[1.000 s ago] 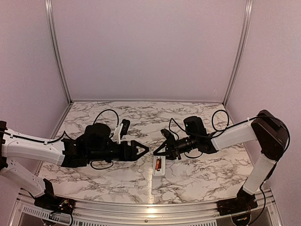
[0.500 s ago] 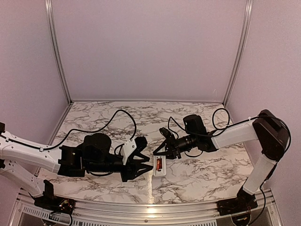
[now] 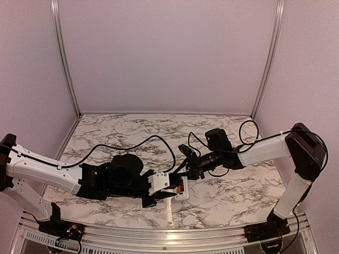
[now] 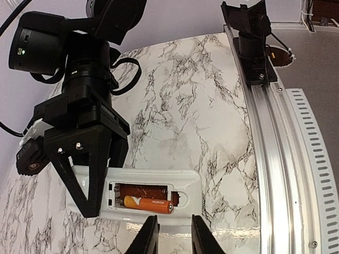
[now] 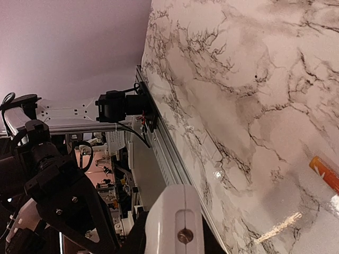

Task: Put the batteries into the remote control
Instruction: Load the battery into the battery compartment.

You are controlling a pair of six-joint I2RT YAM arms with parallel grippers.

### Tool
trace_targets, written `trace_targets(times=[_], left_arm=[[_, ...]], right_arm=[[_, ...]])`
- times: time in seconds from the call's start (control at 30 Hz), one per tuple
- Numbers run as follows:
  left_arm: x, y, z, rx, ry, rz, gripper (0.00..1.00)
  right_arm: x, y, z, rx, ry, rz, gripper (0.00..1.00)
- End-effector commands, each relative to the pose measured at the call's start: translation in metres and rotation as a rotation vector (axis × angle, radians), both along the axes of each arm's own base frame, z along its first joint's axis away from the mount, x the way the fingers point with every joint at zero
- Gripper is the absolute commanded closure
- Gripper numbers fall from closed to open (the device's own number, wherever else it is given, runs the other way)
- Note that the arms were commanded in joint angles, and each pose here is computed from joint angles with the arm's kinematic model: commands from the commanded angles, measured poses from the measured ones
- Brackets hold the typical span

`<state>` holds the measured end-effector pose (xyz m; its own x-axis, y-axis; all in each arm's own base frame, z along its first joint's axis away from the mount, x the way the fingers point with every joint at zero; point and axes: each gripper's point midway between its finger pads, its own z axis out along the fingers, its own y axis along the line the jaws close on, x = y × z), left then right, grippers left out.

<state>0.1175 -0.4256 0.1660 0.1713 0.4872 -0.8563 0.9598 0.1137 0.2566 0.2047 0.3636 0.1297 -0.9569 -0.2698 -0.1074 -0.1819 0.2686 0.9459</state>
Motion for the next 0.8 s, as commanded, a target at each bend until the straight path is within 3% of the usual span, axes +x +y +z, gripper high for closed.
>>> trace_targets(times=[0.0,0.77], left_arm=[[-0.002,-0.008,-0.002,0.039,-0.048,-0.045,0.78],[0.004,-0.023,-0.02,0.1,-0.067,-0.046,0.83]], right_arm=[[-0.004,0.007,0.014,0.031,-0.03,0.04,1.0],[-0.003,0.009,0.014,0.039,-0.029,0.048,1.0]])
